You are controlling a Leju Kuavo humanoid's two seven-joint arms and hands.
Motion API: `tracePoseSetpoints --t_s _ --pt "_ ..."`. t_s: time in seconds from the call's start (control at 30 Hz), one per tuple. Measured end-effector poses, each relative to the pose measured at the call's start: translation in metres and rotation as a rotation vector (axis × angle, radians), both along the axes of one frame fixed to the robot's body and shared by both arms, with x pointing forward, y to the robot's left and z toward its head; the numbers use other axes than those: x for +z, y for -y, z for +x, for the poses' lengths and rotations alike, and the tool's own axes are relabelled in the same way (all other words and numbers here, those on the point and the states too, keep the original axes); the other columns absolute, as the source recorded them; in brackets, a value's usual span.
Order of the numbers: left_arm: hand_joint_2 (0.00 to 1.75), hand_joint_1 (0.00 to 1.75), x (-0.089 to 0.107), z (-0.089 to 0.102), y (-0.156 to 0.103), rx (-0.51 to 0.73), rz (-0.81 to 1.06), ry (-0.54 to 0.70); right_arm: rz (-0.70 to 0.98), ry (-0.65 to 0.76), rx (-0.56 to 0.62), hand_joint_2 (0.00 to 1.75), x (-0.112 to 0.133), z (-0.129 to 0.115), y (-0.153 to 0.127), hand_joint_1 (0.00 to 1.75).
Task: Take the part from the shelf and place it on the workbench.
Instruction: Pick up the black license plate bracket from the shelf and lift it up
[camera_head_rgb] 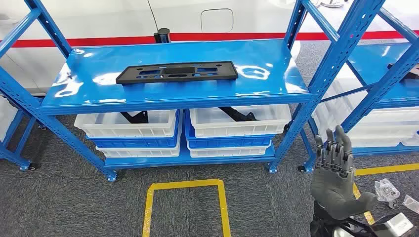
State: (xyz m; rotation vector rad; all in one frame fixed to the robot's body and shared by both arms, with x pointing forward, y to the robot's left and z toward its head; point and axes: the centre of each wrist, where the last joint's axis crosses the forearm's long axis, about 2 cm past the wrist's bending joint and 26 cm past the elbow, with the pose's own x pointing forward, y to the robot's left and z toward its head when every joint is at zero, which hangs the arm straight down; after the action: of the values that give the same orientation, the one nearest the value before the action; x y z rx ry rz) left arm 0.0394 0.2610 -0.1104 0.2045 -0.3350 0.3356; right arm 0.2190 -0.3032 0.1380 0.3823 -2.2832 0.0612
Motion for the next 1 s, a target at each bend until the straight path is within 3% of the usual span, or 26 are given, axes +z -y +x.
tracePoseSetpoints --t_s 0.57,1.0 --pt "0.00 0.00 0.001 0.003 0.007 0.031 0.004 -0.010 -0.317 0.221 0.338 0.00 0.038 -0.002 -0.077 0.00" --pt "0.00 0.00 0.001 0.004 0.010 0.068 0.016 -0.018 -0.384 0.296 0.450 0.00 0.045 -0.011 -0.097 0.00"
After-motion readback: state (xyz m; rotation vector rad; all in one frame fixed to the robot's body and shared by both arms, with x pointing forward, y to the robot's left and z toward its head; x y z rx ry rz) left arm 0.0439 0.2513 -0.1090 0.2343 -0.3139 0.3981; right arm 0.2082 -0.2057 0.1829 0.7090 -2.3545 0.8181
